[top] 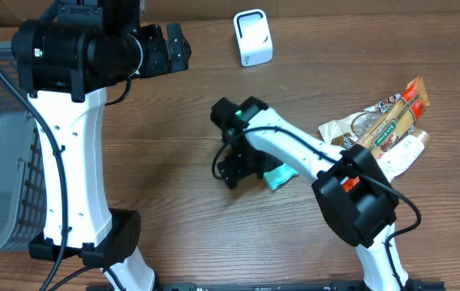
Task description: Scan the item barcode
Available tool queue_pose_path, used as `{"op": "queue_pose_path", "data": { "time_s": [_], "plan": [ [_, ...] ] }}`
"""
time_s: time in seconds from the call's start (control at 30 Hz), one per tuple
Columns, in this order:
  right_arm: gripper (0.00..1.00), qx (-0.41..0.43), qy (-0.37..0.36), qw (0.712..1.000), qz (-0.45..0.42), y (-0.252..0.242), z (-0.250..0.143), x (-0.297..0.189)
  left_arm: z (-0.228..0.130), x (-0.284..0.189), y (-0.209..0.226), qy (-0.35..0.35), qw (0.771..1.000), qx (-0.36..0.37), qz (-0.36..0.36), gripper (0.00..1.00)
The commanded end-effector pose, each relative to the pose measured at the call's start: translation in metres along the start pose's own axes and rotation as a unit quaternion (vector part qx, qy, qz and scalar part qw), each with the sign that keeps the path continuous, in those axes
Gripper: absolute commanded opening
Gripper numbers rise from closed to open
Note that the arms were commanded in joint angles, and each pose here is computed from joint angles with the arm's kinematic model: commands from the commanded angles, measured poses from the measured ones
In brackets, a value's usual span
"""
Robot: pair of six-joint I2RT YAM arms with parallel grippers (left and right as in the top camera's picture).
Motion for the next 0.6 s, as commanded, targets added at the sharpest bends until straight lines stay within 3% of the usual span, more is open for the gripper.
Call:
{"op": "queue_pose_path", "data": {
  "time_s": [0.0, 0.13, 0.3, 0.43, 0.57],
  "plan": [
    [1.00, 0.022, -0.024, 0.999, -0.042, -0.029, 0.009, -0.009, 0.002, 0.002, 0.000, -0.002, 1.000, 0.009, 0.003, 0.99],
    [1.00, 0.044, -0.094, 0.995, -0.008, -0.040, 0.017, -0.050, 0.002, 0.002, -0.001, -0.001, 1.000, 0.009, 0.002, 1.00],
    [1.00, 0.151, -0.182, 0.970, 0.051, -0.073, 0.009, -0.109, 0.001, 0.002, -0.001, -0.001, 1.000, 0.009, 0.002, 1.00],
    [0.99, 0.263, -0.176, 0.944, 0.091, -0.110, 0.003, -0.117, 0.002, 0.002, 0.000, -0.002, 1.000, 0.009, 0.003, 1.00],
    [0.98, 0.313, -0.145, 0.932, 0.115, -0.135, -0.002, -0.094, 0.002, 0.002, 0.000, -0.002, 1.000, 0.009, 0.003, 0.99]
  ]
}}
Point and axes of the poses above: each gripper's point midway between its finger pads, its own x axis out along the fingers, its own y axis along the line the jaws close on, z = x × y, the point moved 9 cm from there along -x, back along the fingers, and after that the axes turned 2 degrees about x, right-handed, at the moved point
